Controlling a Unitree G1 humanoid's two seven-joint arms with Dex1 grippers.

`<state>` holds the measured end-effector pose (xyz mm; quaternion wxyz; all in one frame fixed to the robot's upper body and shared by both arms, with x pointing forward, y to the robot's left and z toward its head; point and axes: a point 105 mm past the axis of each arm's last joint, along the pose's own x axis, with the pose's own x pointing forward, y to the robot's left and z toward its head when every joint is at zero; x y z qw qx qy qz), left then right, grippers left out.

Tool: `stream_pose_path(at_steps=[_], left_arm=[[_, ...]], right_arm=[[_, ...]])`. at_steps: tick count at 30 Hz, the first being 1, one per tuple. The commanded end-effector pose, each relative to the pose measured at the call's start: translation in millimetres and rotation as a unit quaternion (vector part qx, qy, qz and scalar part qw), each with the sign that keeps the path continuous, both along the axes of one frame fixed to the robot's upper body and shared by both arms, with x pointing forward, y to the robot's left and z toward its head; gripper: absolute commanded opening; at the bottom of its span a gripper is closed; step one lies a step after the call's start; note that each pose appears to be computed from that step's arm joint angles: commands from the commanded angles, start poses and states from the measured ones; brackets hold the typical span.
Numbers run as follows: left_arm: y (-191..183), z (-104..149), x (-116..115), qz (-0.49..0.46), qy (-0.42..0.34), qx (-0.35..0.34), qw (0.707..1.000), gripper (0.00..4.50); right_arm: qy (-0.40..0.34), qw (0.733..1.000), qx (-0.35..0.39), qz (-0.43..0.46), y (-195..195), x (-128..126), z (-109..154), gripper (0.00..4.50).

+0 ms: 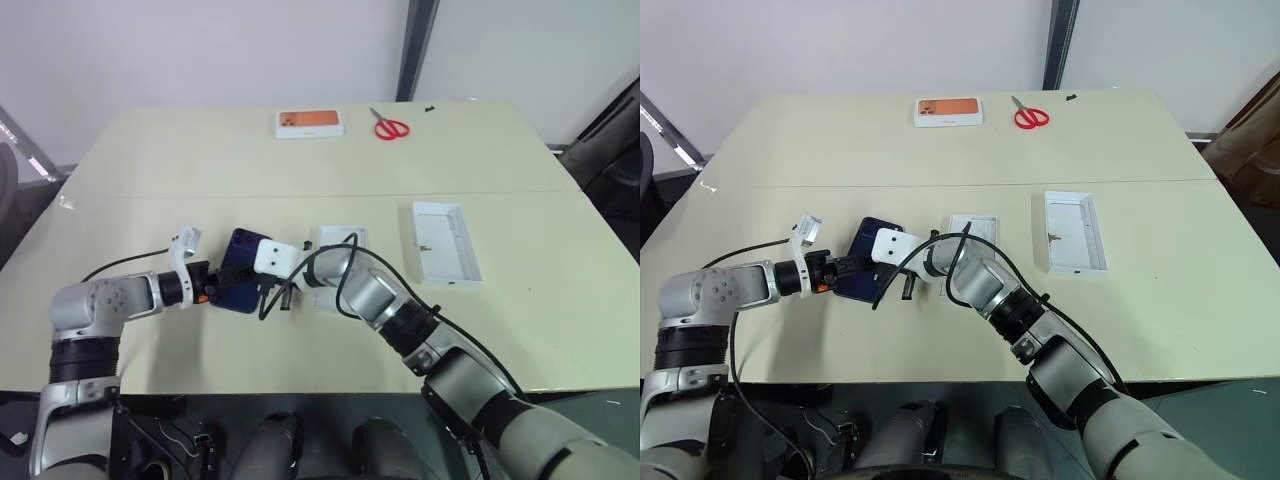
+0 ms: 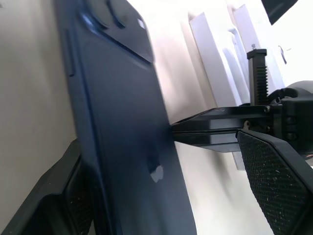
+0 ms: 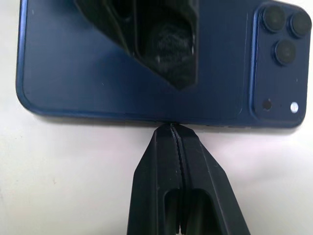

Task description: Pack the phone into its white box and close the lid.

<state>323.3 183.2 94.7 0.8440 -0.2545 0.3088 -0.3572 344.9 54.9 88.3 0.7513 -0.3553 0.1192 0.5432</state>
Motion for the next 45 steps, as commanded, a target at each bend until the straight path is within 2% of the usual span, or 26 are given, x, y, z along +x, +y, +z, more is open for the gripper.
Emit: stream_pose_path(at_steps=[1, 5, 8, 11, 20, 23, 25, 26, 29, 36, 38, 41, 45], left_arm=[[-16, -22, -11, -0.028, 0.059, -0.015, 0.998, 4.30], [-7, -21, -8, -0.010, 0.062, -0.019, 0.998, 4.30], [0, -22, -6, 0.007, 0.067, -0.028, 0.997, 3.44], [2, -23, -7, 0.012, 0.068, -0.028, 0.997, 1.93], [6, -26, -13, 0.021, 0.077, -0.033, 0.996, 1.93], [7, -27, -14, 0.023, 0.080, -0.035, 0.996, 1.09], [7, -27, -14, 0.027, 0.084, -0.039, 0.995, 0.24], [7, -26, -15, 0.026, 0.085, -0.043, 0.995, 0.05], [6, -26, -15, 0.030, 0.091, -0.057, 0.994, 0.05], [6, -19, -10, 0.059, 0.103, -0.125, 0.985, 0.05], [7, -16, -7, 0.069, 0.100, -0.144, 0.982, 0.05], [8, -7, -3, 0.080, 0.090, -0.183, 0.976, 0.05], [9, 3, -3, 0.082, 0.085, -0.221, 0.968, 0.05]], right_arm=[[-0.002, 1.000, -0.001, 0.001, 0, 0, -1, 0.03], [-0.006, 1.000, -0.005, 0.000, -3, 1, -2, 0.03], [-0.007, 1.000, -0.004, 0.001, -3, 1, -3, 0.00], [-0.009, 1.000, -0.005, 0.000, -4, 1, -3, 0.00], [-0.013, 1.000, -0.007, 0.003, -4, 1, -3, 0.00], [-0.014, 1.000, -0.007, 0.003, -5, 1, -4, 0.00], [-0.016, 1.000, -0.006, 0.003, -5, 1, -4, 0.00], [-0.019, 1.000, -0.005, 0.004, -5, 1, -3, 0.00], [-0.026, 0.999, 0.019, 0.001, -4, 4, 6, 0.00], [-0.049, 0.986, 0.159, -0.027, -8, 15, 55, 0.00], [-0.033, 0.977, 0.206, -0.036, -14, 16, 68, 0.00], [-0.020, 0.971, 0.236, -0.042, -28, 17, 75, 0.00], [0.018, 0.962, 0.271, -0.018, -45, 6, 79, 0.00]])
